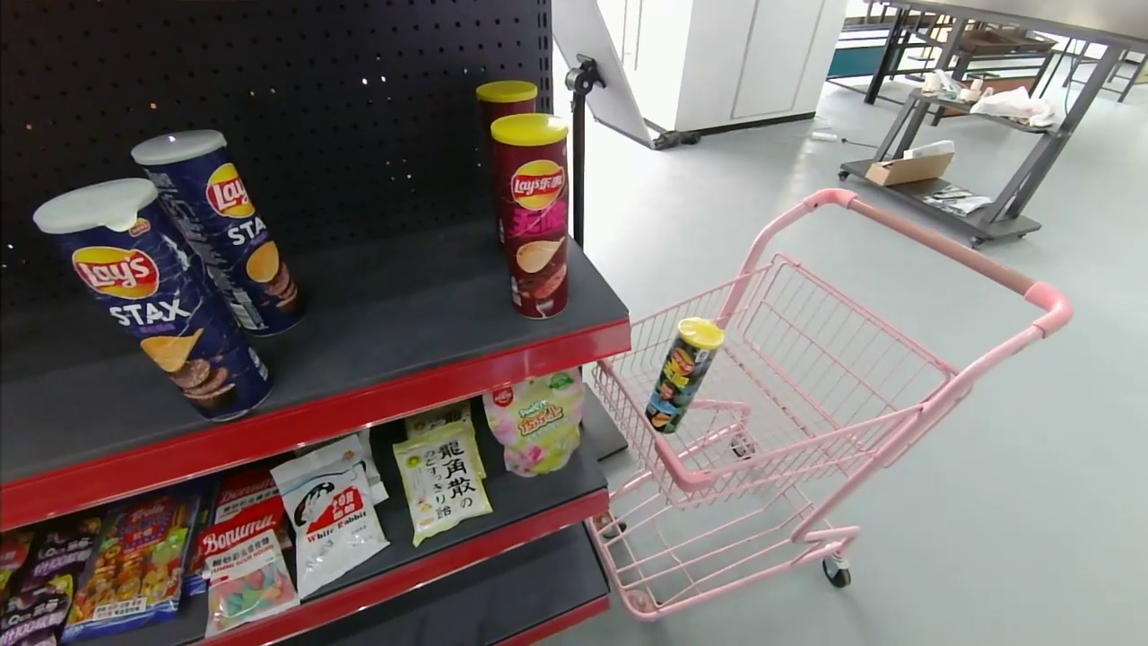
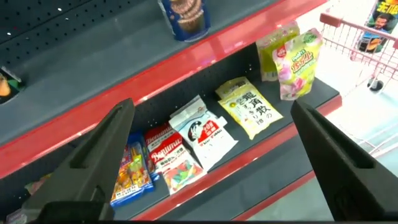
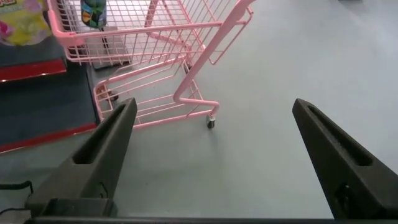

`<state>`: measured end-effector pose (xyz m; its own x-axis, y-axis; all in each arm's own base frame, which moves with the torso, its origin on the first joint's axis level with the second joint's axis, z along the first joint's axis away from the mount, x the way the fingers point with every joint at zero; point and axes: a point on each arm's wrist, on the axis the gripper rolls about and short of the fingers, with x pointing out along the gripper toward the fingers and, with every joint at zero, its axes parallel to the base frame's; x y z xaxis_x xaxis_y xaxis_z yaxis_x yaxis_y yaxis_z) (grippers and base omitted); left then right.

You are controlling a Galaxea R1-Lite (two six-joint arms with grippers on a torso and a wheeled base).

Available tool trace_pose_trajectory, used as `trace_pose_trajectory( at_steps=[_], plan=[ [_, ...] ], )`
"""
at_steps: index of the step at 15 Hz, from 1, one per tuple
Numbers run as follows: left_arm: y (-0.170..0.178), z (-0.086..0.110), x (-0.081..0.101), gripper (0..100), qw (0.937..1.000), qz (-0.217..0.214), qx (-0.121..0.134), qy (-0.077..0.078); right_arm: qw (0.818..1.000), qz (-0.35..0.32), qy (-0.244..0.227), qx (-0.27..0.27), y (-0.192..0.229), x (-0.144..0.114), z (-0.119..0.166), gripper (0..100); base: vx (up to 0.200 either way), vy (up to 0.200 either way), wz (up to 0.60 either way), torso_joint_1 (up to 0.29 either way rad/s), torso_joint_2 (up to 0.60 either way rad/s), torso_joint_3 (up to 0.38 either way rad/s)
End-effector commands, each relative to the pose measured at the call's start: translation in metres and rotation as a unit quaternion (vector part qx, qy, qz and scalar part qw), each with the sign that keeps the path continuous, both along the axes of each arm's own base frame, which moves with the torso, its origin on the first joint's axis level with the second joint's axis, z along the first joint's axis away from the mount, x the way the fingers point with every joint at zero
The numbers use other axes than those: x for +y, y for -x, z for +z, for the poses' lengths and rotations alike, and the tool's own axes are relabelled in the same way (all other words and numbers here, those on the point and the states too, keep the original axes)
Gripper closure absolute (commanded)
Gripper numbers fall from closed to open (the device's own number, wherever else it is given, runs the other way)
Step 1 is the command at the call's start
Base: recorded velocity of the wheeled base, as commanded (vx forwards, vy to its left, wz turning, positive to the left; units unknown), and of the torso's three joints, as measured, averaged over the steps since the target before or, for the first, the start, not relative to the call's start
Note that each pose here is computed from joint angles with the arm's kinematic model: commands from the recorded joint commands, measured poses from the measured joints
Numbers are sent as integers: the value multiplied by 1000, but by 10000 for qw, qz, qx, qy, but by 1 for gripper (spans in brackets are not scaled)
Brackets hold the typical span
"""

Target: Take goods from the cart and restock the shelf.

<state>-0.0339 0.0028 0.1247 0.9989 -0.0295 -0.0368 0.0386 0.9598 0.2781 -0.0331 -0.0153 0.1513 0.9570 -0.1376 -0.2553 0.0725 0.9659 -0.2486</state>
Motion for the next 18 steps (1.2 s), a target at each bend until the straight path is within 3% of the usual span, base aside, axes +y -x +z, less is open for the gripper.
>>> trace_pose_trajectory(
  at_steps=[1, 5, 9, 11, 18],
  plan=[
    [0, 0, 0, 0, 10000, 2, -8, 1, 10000, 0, -6, -48, 2, 0, -2, 0, 0, 0, 0, -144, 373, 232],
    [0, 0, 0, 0, 10000, 2, -8, 1, 10000, -7, -9, -71, 3, -1, -3, 0, 0, 0, 0, -155, 411, 264],
    [1, 0, 0, 0, 10000, 2, -38, 3, 10000, -44, 7, -43, 3, -1, -4, 0, 0, 0, 600, -179, 539, 355],
    [1, 0, 0, 0, 10000, 2, -54, 4, 9998, -199, 55, -30, 4, -2, -11, 0, 0, 0, 0, -149, 540, 359],
    [1, 1, 0, 0, 10000, 2, -69, 5, 9998, -195, 66, -51, 4, -2, -12, 0, 0, 0, -86, -26, 77, 60]
  ],
)
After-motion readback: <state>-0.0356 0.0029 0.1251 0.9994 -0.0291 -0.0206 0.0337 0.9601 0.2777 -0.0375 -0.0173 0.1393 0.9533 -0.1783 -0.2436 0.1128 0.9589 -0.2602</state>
